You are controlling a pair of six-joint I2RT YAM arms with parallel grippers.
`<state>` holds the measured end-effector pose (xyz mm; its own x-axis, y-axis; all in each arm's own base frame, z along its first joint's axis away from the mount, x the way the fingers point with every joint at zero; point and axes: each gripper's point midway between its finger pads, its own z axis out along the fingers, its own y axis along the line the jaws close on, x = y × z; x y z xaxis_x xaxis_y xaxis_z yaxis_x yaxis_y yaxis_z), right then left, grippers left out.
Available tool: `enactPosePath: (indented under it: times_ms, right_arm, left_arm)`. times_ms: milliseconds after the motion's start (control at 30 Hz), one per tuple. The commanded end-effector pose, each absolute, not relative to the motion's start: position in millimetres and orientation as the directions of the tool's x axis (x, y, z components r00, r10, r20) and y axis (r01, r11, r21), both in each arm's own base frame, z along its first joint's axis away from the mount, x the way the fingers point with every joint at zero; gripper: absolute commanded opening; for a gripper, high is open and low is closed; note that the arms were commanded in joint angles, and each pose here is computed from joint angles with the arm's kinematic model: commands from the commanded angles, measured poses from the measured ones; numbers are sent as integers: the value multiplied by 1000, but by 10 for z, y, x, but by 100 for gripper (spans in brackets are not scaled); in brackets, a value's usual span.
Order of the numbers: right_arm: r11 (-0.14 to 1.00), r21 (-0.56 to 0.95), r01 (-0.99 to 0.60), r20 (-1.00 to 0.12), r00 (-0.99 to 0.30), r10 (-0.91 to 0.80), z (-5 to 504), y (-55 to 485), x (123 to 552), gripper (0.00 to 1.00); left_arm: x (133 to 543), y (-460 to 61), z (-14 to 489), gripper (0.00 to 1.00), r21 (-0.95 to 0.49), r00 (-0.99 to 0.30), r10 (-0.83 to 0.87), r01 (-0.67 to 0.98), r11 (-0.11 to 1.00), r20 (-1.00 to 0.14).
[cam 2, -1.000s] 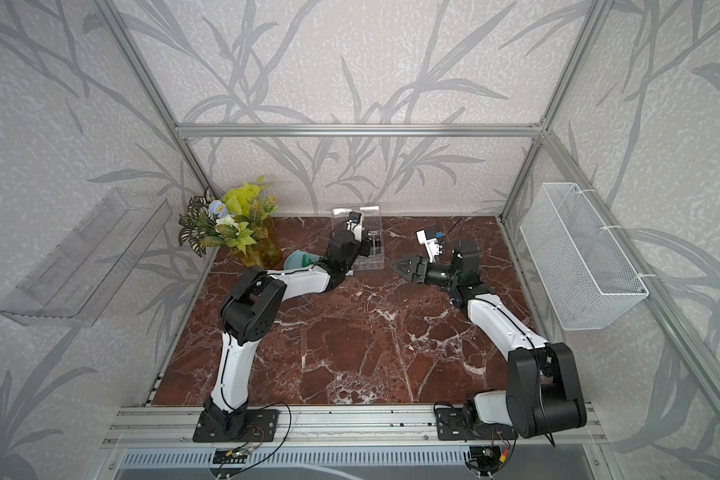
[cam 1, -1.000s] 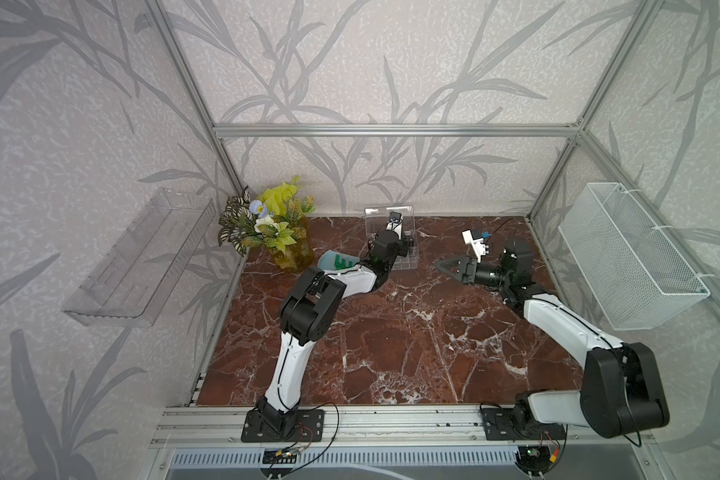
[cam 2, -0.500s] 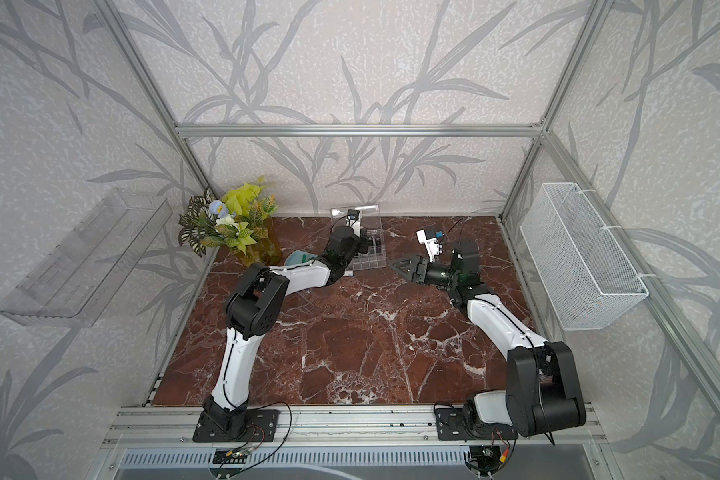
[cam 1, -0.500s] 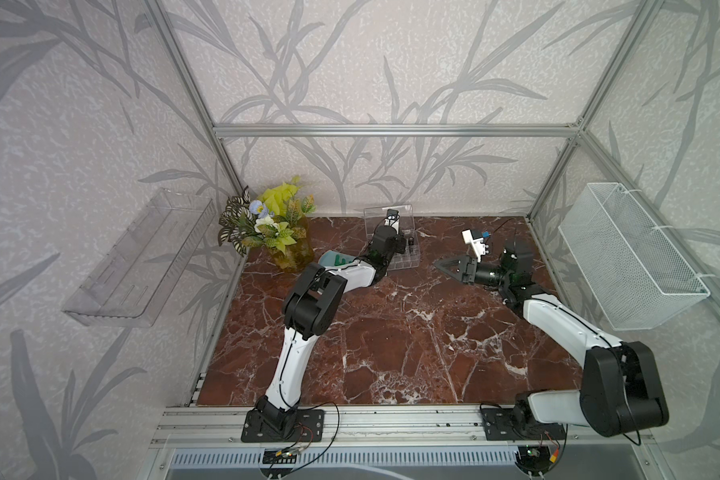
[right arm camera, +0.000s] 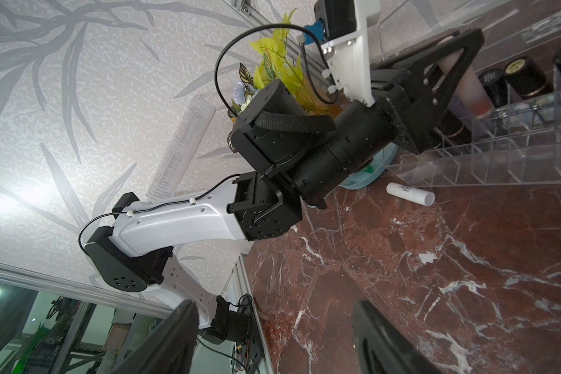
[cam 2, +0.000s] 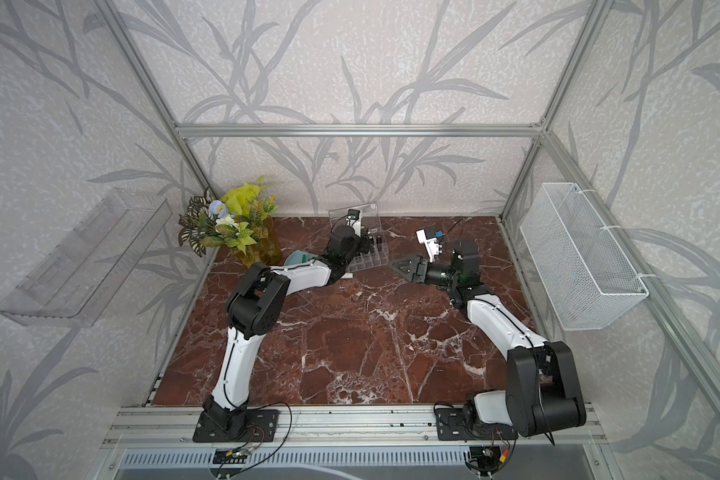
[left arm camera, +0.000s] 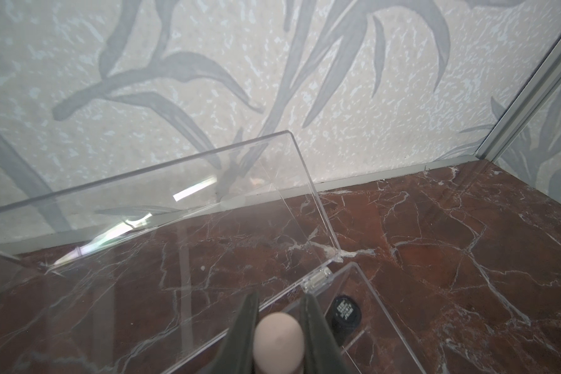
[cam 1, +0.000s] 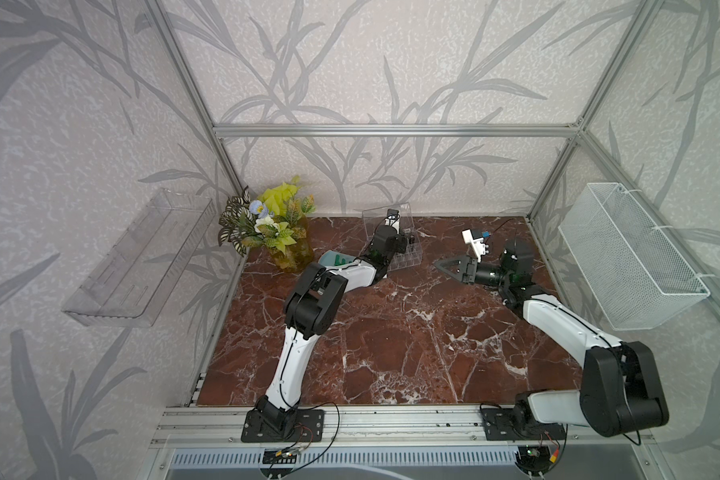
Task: Arrange the lipsticks in the organizer
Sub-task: Place the lipstick in the storage box.
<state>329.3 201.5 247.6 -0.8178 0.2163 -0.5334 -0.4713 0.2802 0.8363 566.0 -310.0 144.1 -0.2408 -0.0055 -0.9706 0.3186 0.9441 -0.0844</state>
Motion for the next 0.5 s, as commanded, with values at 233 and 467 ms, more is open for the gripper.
enactPosePath:
  times_ms: [233, 467]
  right_arm:
    - [256, 844, -471, -524, -824, 214, 2478, 2018, 3277, 78]
    - [249, 850, -465, -516, -830, 212, 2472, 2026, 3281, 78]
  left_arm:
    - [5519, -3217, 1457, 13, -81, -251, 10, 350, 933, -968]
    - [5482, -3242, 1467, 13, -76, -251, 17, 356, 931, -968]
